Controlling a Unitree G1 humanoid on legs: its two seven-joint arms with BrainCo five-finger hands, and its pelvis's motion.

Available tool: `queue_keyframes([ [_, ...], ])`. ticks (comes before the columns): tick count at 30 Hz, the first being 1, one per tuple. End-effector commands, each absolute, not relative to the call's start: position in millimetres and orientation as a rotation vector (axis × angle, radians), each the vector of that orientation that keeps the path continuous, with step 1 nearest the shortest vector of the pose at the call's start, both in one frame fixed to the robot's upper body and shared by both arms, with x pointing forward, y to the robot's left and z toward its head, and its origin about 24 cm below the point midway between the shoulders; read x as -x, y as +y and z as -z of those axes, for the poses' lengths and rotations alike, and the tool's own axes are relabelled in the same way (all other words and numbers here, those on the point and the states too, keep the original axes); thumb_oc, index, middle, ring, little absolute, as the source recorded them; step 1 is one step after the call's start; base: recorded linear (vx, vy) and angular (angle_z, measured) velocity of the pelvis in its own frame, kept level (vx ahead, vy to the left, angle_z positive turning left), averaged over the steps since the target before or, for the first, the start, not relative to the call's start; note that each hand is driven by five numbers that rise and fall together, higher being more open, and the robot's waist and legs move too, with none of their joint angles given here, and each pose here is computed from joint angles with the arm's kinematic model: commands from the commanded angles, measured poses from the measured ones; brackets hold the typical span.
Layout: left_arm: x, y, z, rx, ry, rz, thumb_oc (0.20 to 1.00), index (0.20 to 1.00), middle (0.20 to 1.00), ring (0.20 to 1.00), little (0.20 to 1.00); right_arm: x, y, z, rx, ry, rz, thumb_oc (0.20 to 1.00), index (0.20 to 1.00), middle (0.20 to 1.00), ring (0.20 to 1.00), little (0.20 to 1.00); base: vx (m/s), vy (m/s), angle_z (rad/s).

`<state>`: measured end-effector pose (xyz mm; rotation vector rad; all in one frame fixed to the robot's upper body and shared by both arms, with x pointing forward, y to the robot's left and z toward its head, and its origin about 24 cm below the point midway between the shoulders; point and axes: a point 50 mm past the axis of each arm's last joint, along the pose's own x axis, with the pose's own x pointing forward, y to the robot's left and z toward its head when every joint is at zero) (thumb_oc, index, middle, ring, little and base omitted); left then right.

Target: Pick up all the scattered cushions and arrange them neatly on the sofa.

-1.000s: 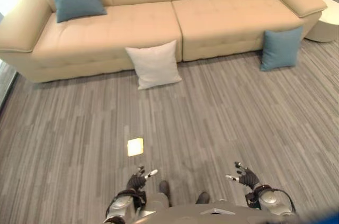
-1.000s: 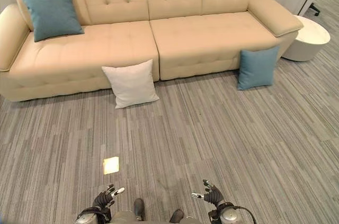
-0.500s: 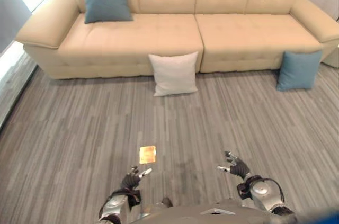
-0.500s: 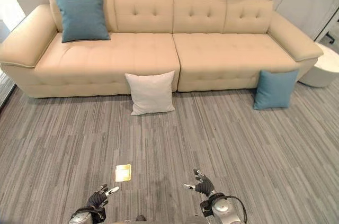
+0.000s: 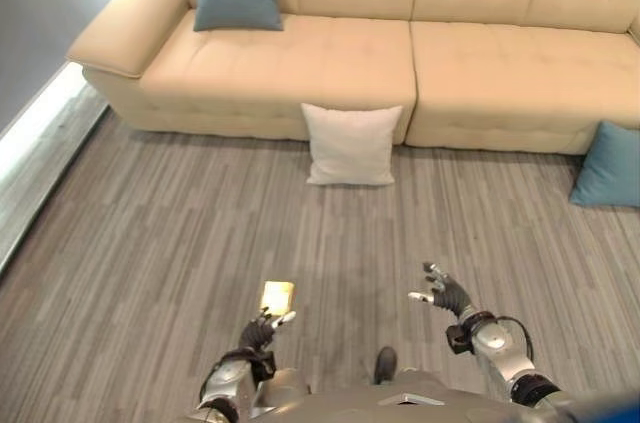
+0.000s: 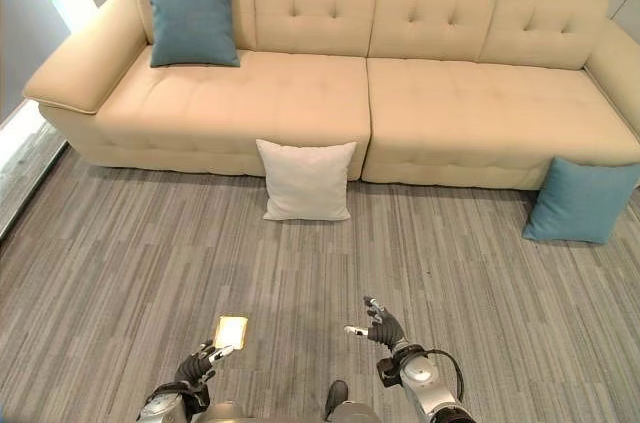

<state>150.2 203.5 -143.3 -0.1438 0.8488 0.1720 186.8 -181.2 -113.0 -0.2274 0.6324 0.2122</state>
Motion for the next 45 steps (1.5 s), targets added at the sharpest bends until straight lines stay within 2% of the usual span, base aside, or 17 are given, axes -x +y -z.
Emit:
queue_keyframes([
  [1, -155, 204, 140, 0.123, 0.813, -0.168, 1.000, 1.000, 1.000, 1.000, 1.000, -191, -179, 107, 0.220, 0.576, -0.224, 1.000, 1.000, 1.000, 1.000, 1.000, 0.28, 0.034, -0.03],
  [13, -139, 206, 146, 0.111, 0.854, -0.167, 1.000, 1.000, 1.000, 1.000, 1.000, -194, -162, 106, 0.198, 0.559, -0.256, 1.000, 1.000, 1.000, 1.000, 1.000, 0.27, 0.156, -0.13],
  [23, -153, 209, 140, 0.095, 0.810, -0.151, 1.000, 1.000, 1.000, 1.000, 1.000, -201, -163, 99, 0.220, 0.524, -0.276, 1.000, 1.000, 1.000, 1.000, 1.000, 0.25, -0.020, 0.12],
  [26, -147, 202, 144, 0.112, 0.833, -0.151, 1.000, 1.000, 1.000, 1.000, 1.000, -194, -168, 105, 0.235, 0.553, -0.265, 1.000, 1.000, 1.000, 1.000, 1.000, 0.27, -0.158, 0.34],
  [33, -162, 188, 139, 0.133, 0.789, -0.102, 1.000, 1.000, 1.000, 1.000, 1.000, -191, -174, 108, 0.218, 0.577, -0.237, 1.000, 1.000, 1.000, 1.000, 1.000, 0.12, -0.133, 0.29],
  [45, -134, 195, 149, 0.150, 0.858, -0.142, 1.000, 1.000, 1.000, 1.000, 1.000, -198, -157, 102, 0.192, 0.525, -0.276, 1.000, 1.000, 1.000, 1.000, 1.000, 0.17, 0.117, -0.29],
])
